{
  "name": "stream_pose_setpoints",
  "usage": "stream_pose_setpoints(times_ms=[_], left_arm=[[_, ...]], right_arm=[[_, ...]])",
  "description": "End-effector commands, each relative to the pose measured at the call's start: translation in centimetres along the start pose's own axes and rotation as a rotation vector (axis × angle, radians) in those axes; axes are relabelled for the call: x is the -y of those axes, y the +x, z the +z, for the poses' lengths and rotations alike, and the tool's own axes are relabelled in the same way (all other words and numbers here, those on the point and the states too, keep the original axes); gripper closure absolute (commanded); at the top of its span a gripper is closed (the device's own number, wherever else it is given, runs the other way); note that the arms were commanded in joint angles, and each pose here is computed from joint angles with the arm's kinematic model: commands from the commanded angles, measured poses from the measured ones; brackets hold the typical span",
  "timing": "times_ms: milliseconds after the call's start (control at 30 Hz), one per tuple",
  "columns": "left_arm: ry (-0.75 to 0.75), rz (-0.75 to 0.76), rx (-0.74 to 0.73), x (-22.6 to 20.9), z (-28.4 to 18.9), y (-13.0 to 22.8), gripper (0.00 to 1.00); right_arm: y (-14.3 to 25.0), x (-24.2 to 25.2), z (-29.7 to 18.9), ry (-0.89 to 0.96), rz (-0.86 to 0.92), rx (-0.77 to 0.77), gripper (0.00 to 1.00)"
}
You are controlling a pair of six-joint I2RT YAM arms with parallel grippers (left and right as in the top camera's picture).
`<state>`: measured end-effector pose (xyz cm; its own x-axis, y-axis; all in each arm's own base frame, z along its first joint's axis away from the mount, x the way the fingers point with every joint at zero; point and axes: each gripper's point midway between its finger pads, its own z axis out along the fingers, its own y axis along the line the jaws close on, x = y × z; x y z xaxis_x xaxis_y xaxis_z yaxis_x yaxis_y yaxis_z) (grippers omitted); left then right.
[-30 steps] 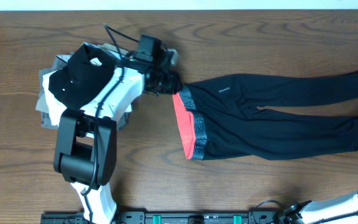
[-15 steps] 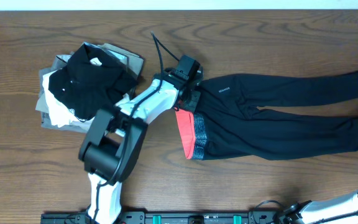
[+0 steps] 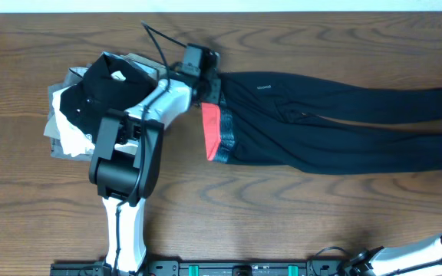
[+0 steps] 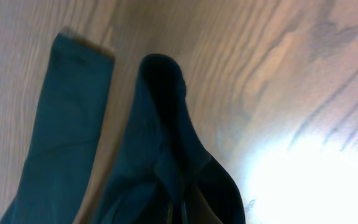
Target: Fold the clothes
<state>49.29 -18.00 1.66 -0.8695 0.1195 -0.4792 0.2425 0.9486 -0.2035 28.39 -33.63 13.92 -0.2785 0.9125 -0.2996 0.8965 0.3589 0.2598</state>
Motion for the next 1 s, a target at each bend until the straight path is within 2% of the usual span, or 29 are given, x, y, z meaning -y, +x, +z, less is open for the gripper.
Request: stream_pose_setpoints(times_ms=[0, 67, 233, 267, 333, 400, 467, 533, 733, 767, 833, 867, 967], left_arm=[[0.025, -0.005, 0.002, 1.0, -1.3, -2.0, 0.66], [0.047, -0.016, -0.059, 1.7, -2.5, -1.6, 0.56], [0.131, -0.066, -0.284, 3.6, -4.9, 2.6, 0.53], [0.123, -0.078, -0.339, 3.6, -5.2, 3.9, 0.54], [0.109, -0.095, -0.432, 3.5, -5.7, 6.3, 0.65], [0.104, -0.101, -0.504, 3.8, -5.8, 8.5, 0.69], [0.105, -0.085, -0.532, 4.4, -5.5, 9.7, 0.68], [0.111, -0.065, -0.535, 5.2, -5.2, 10.2, 0.63], [0.146, 0.025, -0.478, 8.6, -4.1, 9.7, 0.63], [0.151, 0.037, -0.475, 9.1, -4.1, 9.8, 0.69], [0.157, 0.055, -0.477, 9.9, -4.0, 10.0, 0.86], [0.159, 0.061, -0.475, 10.1, -4.0, 10.0, 0.91], [0.167, 0.07, -0.445, 10.5, -4.0, 9.2, 0.94]], right_arm=[[0.5, -1.7, -0.1, -0.016, -0.023, -0.004, 0.98], [0.8, -2.5, 0.0, -0.023, -0.042, -0.005, 0.97], [0.6, -4.0, 0.1, -0.044, -0.075, 0.018, 0.97], [0.6, -4.2, 0.1, -0.047, -0.078, 0.022, 0.97], [0.5, -4.4, 0.1, -0.05, -0.081, 0.028, 0.97], [0.5, -4.4, 0.1, -0.05, -0.081, 0.028, 0.97], [0.4, -4.4, 0.1, -0.05, -0.081, 0.028, 0.97], [0.4, -4.4, 0.1, -0.051, -0.081, 0.03, 0.97], [0.3, -4.5, 0.1, -0.054, -0.083, 0.034, 0.97], [0.3, -4.5, 0.1, -0.055, -0.084, 0.036, 0.97], [0.2, -4.6, 0.1, -0.056, -0.084, 0.04, 0.97], [0.2, -4.6, 0.1, -0.057, -0.084, 0.041, 0.97], [0.1, -4.6, 0.1, -0.058, -0.08, 0.043, 0.97]])
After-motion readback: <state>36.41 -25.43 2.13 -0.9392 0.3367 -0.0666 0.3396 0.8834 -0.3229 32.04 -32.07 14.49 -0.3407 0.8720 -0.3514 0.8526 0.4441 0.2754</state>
